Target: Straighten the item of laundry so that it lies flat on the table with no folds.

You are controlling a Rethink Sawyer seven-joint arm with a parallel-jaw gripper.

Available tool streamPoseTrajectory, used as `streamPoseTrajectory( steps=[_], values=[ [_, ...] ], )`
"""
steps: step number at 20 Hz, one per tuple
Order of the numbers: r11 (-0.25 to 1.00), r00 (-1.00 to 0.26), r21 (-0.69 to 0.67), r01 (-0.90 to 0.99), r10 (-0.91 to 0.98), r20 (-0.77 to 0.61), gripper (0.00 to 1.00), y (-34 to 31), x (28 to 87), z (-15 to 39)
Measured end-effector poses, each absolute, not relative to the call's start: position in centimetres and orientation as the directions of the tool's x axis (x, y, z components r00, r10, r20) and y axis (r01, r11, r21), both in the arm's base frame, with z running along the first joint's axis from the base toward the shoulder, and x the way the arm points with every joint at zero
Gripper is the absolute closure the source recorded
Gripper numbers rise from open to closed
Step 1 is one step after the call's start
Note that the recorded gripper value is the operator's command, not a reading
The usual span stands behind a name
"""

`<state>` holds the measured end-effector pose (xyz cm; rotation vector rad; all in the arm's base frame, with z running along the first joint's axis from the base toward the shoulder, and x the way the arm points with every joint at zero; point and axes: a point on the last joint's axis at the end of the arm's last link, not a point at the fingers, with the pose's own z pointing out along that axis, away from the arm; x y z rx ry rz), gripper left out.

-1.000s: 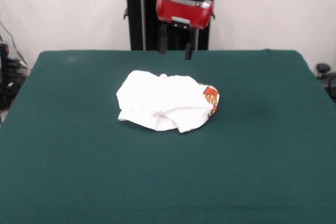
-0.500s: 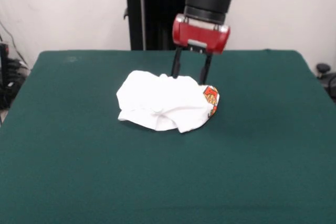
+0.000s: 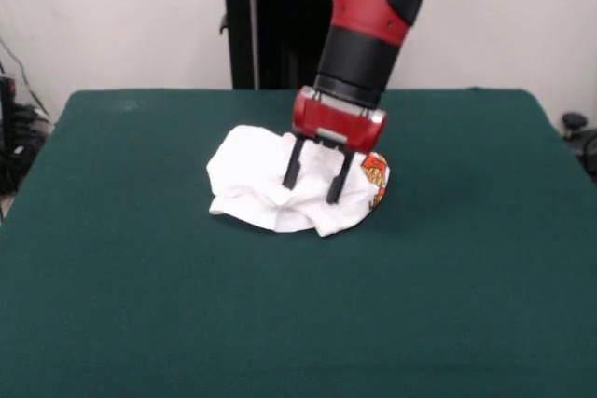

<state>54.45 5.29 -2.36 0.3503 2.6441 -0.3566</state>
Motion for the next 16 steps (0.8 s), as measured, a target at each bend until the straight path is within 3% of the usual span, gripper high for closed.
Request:
streamPoseTrajectory(
  steps=[5,16],
  values=[
    [0.933,-0.88,-0.217,0.288,0.168,-0.444,0.0,5.0,52.5,-5.5],
    [0.922,-0.869,-0.215,0.321,0.196,-0.455,0.0,5.2,53.1,-5.3]
  ],
)
